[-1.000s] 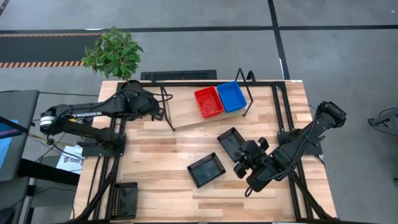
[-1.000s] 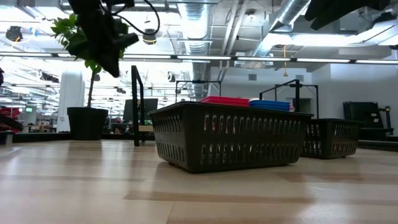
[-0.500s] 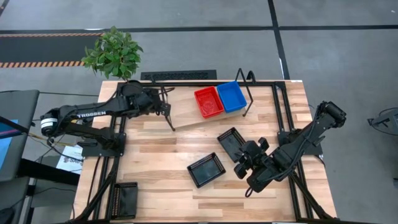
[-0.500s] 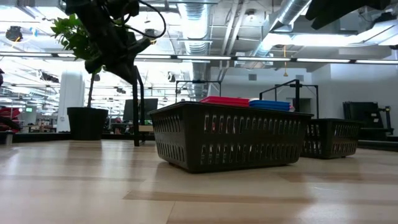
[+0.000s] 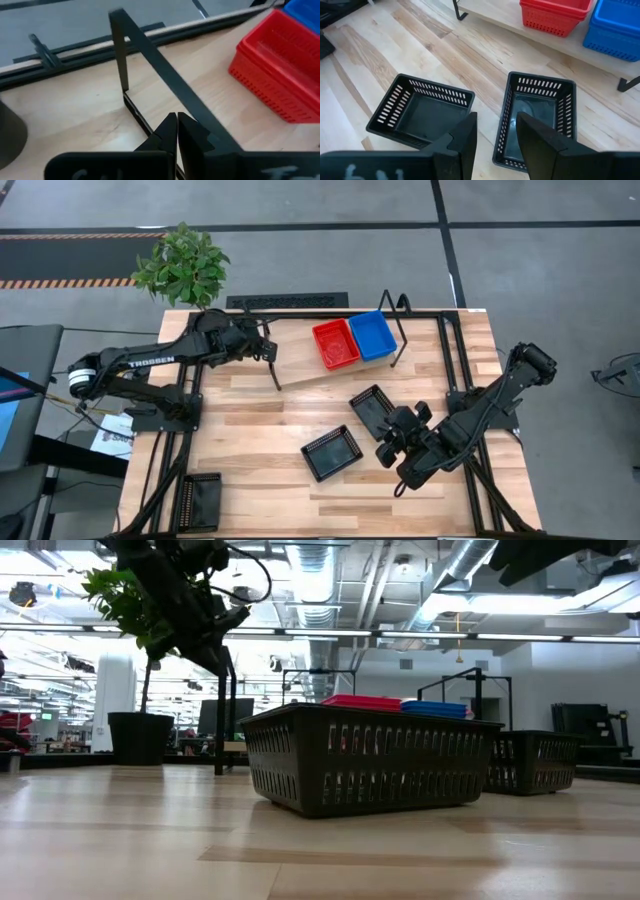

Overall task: Stack baskets on shelf by color
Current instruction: Stack the red bin on the top of the red bin on the shelf

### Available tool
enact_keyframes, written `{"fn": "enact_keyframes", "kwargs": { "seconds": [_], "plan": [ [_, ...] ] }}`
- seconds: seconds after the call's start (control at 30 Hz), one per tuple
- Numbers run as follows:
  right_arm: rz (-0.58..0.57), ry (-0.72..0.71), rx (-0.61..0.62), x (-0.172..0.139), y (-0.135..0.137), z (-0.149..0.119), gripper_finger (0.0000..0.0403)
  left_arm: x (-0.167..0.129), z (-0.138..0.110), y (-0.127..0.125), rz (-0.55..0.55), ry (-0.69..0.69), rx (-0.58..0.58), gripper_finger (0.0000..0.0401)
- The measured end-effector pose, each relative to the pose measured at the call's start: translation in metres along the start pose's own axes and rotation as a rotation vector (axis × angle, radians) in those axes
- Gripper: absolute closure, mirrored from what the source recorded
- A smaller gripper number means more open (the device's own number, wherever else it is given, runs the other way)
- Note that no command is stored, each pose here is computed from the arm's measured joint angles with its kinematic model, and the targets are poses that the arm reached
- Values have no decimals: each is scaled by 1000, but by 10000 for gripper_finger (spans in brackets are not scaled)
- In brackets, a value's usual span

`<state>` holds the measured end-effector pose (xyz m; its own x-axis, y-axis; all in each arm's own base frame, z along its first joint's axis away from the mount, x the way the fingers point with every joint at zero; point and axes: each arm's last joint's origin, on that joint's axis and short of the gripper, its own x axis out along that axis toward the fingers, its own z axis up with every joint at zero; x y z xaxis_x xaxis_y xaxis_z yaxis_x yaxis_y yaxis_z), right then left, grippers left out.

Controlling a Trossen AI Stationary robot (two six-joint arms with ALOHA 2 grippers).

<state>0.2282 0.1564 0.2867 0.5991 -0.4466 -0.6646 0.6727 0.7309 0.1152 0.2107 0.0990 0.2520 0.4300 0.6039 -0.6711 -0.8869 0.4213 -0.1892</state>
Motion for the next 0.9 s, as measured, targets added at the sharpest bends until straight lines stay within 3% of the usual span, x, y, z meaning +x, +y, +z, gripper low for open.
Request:
{"fn": "enact_keyframes", "kwargs": {
  "seconds": [0.3, 0.53, 0.67, 0.9],
  "plan": [
    [8, -1, 5, -1, 1, 0, 244, 9, -3, 0, 25, 29, 62, 401],
    [-24, -25, 22, 9, -1, 10, 244, -18, 1, 10, -24, 15, 44, 401],
    [-67, -35, 32, 32, -7, 33, 244, -42, 5, 21, -41, -37, 4, 401],
    [-25, -153, -27, 80, -18, 99, 244, -75, 9, 35, -119, -132, -67, 401]
  ]
}}
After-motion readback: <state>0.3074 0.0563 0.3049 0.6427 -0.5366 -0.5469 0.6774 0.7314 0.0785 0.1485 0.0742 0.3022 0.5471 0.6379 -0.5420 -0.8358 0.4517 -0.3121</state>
